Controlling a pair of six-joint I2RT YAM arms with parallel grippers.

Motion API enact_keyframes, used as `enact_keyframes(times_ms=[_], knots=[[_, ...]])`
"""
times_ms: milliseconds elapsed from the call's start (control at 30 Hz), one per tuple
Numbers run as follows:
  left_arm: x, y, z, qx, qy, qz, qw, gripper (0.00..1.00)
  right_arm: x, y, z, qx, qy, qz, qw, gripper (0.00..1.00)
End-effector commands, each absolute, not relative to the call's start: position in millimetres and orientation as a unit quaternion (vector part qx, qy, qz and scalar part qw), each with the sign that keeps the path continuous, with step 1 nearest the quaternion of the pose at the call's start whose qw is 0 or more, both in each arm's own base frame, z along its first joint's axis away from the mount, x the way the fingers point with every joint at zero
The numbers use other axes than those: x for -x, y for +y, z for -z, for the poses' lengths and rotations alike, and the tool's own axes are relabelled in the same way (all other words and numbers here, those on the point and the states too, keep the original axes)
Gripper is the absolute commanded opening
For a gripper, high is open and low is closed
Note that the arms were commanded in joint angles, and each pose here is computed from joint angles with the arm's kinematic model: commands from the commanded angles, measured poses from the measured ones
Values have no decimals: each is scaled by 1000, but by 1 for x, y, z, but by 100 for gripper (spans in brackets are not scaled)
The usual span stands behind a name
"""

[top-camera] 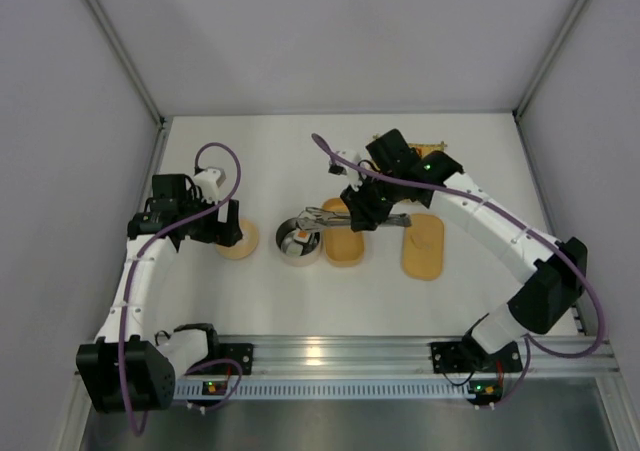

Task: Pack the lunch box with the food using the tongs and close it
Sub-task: Place the fake food in the packing box.

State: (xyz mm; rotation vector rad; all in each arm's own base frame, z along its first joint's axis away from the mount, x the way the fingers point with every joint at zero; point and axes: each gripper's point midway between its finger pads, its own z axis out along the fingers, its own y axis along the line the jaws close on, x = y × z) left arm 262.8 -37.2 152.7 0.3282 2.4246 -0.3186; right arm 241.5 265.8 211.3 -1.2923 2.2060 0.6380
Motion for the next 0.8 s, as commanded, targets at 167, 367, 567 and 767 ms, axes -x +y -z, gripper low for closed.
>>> enact_keyframes(times_ms=[167, 367, 567, 767], knots=[[-266, -38, -157, -131, 922, 125, 342, 98, -230, 309, -209, 536, 774, -231, 244, 28], [-266, -37, -155, -133, 923, 122, 341, 98, -224, 315, -199, 539, 777, -234, 225, 28], [-266, -37, -154, -132, 923, 124, 340, 98, -224, 316, -194, 536, 783, -235, 210, 27], [-265, -36, -153, -134, 924, 119, 337, 98, -224, 318, -186, 535, 788, -235, 196, 29]])
